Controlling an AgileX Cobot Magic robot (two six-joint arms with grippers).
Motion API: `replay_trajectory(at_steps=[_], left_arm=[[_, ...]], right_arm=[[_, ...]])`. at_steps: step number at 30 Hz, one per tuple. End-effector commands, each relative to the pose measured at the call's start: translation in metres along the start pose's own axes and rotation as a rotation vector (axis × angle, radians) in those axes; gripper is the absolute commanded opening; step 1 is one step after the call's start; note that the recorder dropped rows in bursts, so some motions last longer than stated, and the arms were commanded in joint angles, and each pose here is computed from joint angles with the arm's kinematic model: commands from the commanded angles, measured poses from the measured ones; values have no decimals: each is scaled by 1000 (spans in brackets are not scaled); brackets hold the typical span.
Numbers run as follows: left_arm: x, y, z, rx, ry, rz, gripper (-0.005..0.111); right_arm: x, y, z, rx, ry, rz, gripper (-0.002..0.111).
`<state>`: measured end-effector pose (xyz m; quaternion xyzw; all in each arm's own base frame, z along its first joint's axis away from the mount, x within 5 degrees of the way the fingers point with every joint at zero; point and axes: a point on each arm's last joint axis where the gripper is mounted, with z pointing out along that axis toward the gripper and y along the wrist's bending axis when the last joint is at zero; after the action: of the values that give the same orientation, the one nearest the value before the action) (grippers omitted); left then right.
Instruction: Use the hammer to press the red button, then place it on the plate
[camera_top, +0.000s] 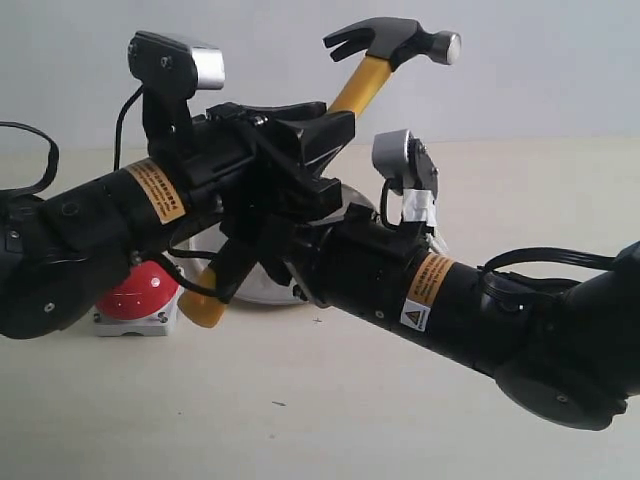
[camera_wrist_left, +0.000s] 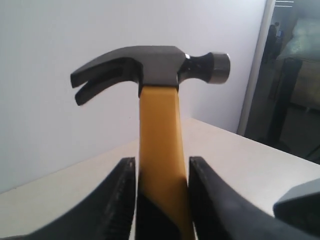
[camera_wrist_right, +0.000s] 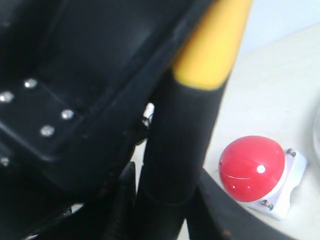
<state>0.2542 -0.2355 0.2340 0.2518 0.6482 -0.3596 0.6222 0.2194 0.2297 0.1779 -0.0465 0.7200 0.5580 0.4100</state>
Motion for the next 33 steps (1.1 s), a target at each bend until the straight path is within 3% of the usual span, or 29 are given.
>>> replay_trajectory(at_steps=[1, 10, 14, 18, 24, 28, 33], left_arm=[[-10, 5, -1, -13, -58, 7, 44], [-10, 11, -2, -35, -45, 88, 61], [-10, 11, -2, -36, -44, 121, 62], [-21, 17, -8, -63, -62, 124, 62], [-34, 28, -19, -114, -3, 158, 62], [-38, 36, -26, -79, 21, 159, 62], [-42, 49, -36, 36, 42, 113, 62]], right_arm=[[-4, 6, 3, -49, -21, -70, 0], [-2, 2, 3, -5, 1, -151, 0], [-1, -1, 3, 26, 22, -198, 0], [4, -14, 1, 162, 98, -287, 0], [5, -17, -2, 225, 165, -410, 0], [-1, -12, -7, 274, 206, -464, 0], [-17, 10, -15, 252, 175, -521, 0]])
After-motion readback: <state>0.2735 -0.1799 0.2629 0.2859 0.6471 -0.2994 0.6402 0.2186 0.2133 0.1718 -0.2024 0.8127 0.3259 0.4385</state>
